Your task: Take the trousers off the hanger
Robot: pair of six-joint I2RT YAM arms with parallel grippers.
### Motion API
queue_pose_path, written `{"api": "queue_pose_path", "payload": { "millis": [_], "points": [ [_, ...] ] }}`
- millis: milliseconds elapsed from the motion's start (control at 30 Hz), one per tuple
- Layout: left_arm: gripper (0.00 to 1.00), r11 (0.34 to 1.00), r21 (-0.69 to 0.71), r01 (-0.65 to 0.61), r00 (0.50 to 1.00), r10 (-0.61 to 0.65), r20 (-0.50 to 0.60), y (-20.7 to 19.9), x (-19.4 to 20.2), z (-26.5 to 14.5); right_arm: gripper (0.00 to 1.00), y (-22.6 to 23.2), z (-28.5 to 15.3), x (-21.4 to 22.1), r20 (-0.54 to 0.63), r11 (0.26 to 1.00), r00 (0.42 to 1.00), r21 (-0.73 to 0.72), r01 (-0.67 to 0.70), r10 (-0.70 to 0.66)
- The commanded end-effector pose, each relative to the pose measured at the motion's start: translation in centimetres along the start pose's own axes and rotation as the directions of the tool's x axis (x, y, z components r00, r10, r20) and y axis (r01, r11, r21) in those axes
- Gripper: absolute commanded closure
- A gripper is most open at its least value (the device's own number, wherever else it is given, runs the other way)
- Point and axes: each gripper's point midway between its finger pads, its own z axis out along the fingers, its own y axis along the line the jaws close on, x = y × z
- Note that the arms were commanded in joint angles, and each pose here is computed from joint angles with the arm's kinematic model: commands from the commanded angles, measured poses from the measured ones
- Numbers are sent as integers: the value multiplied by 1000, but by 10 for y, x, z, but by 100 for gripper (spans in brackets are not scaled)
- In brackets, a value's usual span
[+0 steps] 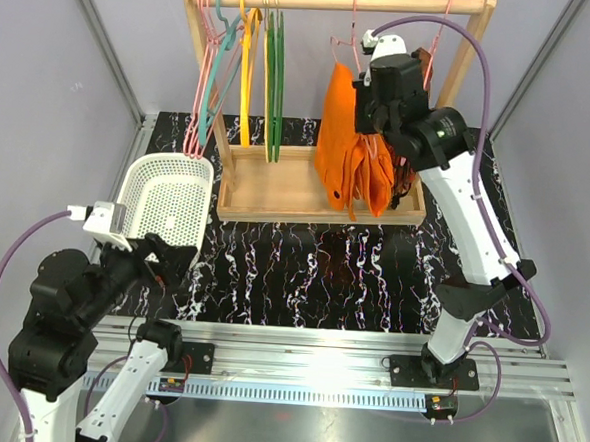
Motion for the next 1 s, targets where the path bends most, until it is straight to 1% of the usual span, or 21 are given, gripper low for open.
{"api": "queue_pose_path", "payload": {
  "millis": [0, 33, 133, 167, 200, 300, 400, 467, 600, 633, 667, 733, 767, 900, 967],
  "points": [
    [1, 982, 165, -88, 993, 74, 89, -35, -34, -2, 100, -2, -42, -82, 264, 993, 957, -58, -107, 119],
    [1, 979, 178, -96, 992, 79, 99, -38, -37, -2, 100, -2, -45, -85, 271, 992, 955, -64, -108, 121],
    [1, 948, 289, -131, 987, 97, 128, -59, -43, -5, 100, -1, -54, -98, 311, 989, 940, -86, -122, 144],
    [1, 926, 353, -136, 986, 93, 137, -71, -42, -11, 100, 0, -58, -102, 322, 987, 935, -105, -122, 150],
    [1, 909, 385, -157, 980, 95, 174, -78, -48, -14, 100, 2, -60, -105, 333, 985, 929, -117, -125, 158],
    [1, 889, 430, -157, 976, 73, 207, -87, -52, -17, 100, 2, -67, -118, 379, 981, 908, -138, -137, 180],
    [1, 877, 450, -170, 974, 80, 212, -90, -52, -18, 100, 2, -79, -127, 401, 975, 893, -164, -151, 206],
    [1, 878, 441, -185, 972, 96, 217, -88, -52, -16, 100, 2, -91, -128, 404, 969, 888, -191, -155, 222],
    [1, 903, 391, -177, 976, 109, 189, -77, -52, 0, 100, 4, -114, -126, 406, 952, 874, -251, -173, 266],
    [1, 906, 382, -181, 977, 122, 173, -74, -51, 7, 100, 4, -126, -126, 408, 946, 871, -275, -169, 274],
    [1, 921, 347, -176, 979, 128, 158, -66, -50, 13, 100, 6, -127, -121, 391, 942, 877, -288, -172, 279],
    [1, 923, 328, -202, 977, 165, 136, -61, -46, 21, 100, 8, -141, -116, 379, 933, 881, -321, -162, 283],
    [1, 940, 279, -198, 978, 172, 115, -52, -44, 31, 100, 10, -141, -110, 365, 932, 889, -325, -159, 278],
    [1, 937, 280, -210, 978, 203, 55, -48, -28, 48, 100, 9, -157, -101, 355, 923, 890, -351, -158, 287],
    [1, 931, 302, -206, 978, 194, 71, -52, -27, 49, 100, 10, -164, -94, 337, 913, 893, -372, -165, 299]
  ]
}}
